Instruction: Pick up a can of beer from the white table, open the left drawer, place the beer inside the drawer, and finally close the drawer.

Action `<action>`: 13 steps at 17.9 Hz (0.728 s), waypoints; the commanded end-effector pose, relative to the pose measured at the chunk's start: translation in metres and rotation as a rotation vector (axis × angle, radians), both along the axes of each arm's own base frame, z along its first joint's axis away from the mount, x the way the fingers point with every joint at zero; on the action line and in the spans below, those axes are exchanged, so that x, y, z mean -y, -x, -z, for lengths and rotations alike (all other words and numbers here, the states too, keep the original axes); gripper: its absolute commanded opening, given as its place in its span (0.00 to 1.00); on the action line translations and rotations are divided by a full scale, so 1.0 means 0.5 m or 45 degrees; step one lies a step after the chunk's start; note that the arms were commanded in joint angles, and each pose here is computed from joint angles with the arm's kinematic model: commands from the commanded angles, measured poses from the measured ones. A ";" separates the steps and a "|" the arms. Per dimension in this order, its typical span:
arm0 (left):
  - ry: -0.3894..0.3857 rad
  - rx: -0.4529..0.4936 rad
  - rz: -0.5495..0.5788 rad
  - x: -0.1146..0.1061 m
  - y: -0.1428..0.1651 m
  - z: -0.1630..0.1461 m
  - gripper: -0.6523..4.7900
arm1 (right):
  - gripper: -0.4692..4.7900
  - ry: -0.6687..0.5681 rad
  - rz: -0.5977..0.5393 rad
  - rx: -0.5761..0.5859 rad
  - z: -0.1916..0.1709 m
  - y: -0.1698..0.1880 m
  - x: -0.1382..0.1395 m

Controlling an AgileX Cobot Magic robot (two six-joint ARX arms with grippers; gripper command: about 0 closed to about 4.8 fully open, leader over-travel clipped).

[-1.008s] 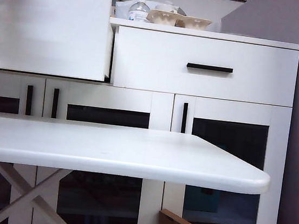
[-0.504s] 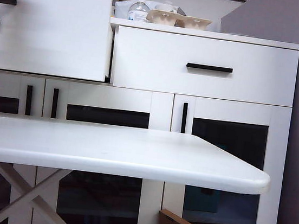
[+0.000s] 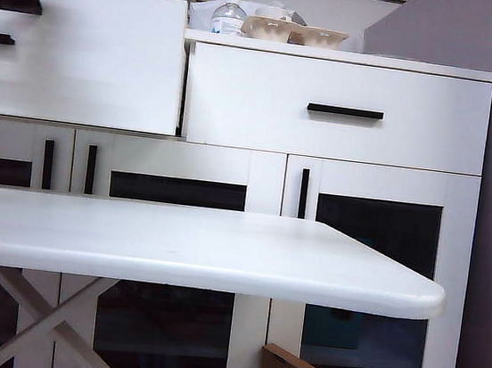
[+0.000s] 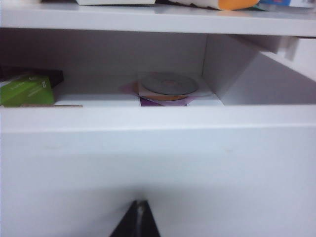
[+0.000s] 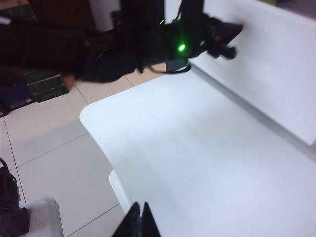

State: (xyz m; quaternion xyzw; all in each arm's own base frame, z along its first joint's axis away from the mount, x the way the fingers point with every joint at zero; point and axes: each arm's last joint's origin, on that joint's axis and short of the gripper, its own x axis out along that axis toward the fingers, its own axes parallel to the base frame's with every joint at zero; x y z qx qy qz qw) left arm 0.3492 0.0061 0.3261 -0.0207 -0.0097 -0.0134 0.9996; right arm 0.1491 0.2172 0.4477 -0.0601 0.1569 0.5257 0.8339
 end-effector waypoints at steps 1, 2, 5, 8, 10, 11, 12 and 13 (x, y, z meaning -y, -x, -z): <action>-0.001 0.052 -0.001 0.000 -0.029 -0.017 0.11 | 0.08 -0.019 0.010 0.014 -0.007 0.002 0.002; -0.001 0.047 -0.001 0.000 -0.040 -0.018 0.11 | 0.08 -0.015 0.030 0.019 -0.007 0.001 0.003; -0.001 0.041 0.000 -0.001 -0.067 -0.017 0.11 | 0.08 -0.016 0.030 0.020 -0.008 0.001 0.003; -0.002 0.053 0.001 -0.001 -0.103 -0.021 0.11 | 0.08 -0.017 0.030 0.020 -0.008 0.001 0.003; -0.002 0.054 0.001 -0.002 -0.124 -0.023 0.11 | 0.08 -0.016 0.030 0.019 -0.007 0.001 0.003; -0.002 0.053 0.002 -0.002 -0.134 -0.025 0.11 | 0.08 -0.016 0.030 0.019 -0.007 0.001 0.003; -0.002 0.055 0.001 -0.002 -0.142 -0.025 0.11 | 0.08 -0.015 0.030 0.019 -0.007 0.001 0.003; -0.002 0.059 0.001 -0.002 -0.155 -0.026 0.11 | 0.08 -0.016 0.030 0.019 -0.007 0.001 0.003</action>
